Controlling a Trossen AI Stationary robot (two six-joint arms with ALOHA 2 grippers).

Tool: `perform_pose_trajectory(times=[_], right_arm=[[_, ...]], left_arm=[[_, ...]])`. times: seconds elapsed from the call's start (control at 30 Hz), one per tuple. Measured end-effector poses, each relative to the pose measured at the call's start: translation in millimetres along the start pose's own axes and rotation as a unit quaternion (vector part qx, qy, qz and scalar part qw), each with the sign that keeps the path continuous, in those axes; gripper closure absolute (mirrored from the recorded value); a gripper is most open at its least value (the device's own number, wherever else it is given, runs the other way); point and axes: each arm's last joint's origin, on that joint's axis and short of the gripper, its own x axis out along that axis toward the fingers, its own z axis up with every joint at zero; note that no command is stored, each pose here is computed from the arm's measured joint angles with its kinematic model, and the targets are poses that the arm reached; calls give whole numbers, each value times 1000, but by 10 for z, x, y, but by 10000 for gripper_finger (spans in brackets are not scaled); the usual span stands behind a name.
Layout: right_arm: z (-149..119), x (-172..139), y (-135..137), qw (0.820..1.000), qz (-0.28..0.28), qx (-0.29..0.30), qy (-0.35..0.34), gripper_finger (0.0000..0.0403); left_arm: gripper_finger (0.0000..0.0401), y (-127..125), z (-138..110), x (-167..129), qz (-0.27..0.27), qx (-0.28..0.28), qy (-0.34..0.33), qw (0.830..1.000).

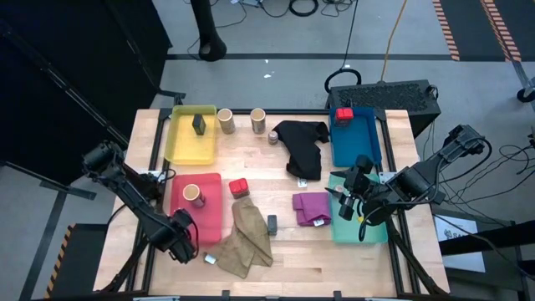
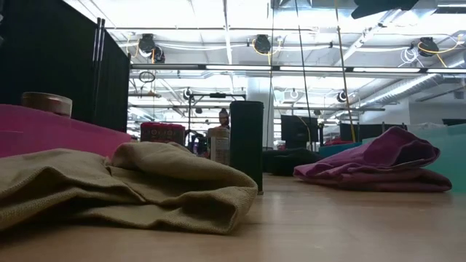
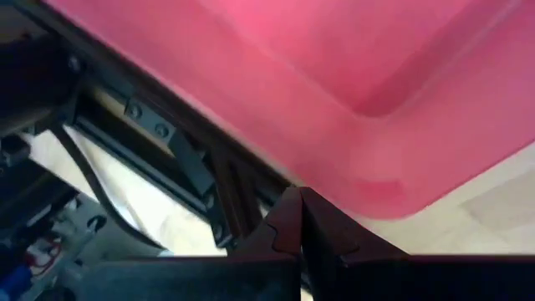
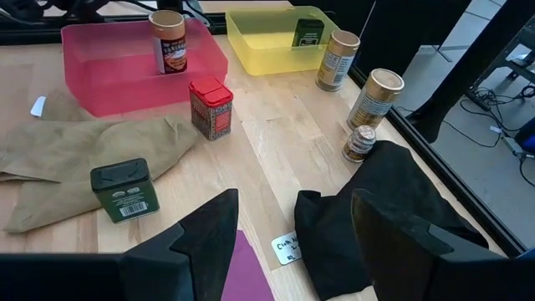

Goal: Sort spices by type
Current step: Adjust the red bin

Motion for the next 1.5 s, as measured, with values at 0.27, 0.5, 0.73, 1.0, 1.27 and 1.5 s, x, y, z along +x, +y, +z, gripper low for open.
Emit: perform_pose_trajectory(times=[0.27, 0.5, 0.73, 1.0, 1.27, 1.5], right_arm=[[0, 0, 0, 1000, 0, 0, 0, 188], [2, 0, 1, 1000, 0, 3, -1, 188], [18, 0, 13, 1000, 5, 11, -7, 188], [16, 22, 45, 1000, 7, 10, -6, 188], [13, 31, 58, 1000, 7, 8, -5, 188], [13, 32, 58, 1000, 6, 8, -5, 188]], left_arm=[[397, -1, -79, -47, -4, 12, 20, 1000], [397, -71, -81, -568, -107, 20, -63, 992], [397, -228, 314, -969, -207, 31, -272, 939], [397, -424, 972, -745, -117, 35, -284, 951], [397, -570, 1395, -456, -71, 21, -251, 965], [397, -471, 1409, -383, -21, -27, -215, 976]])
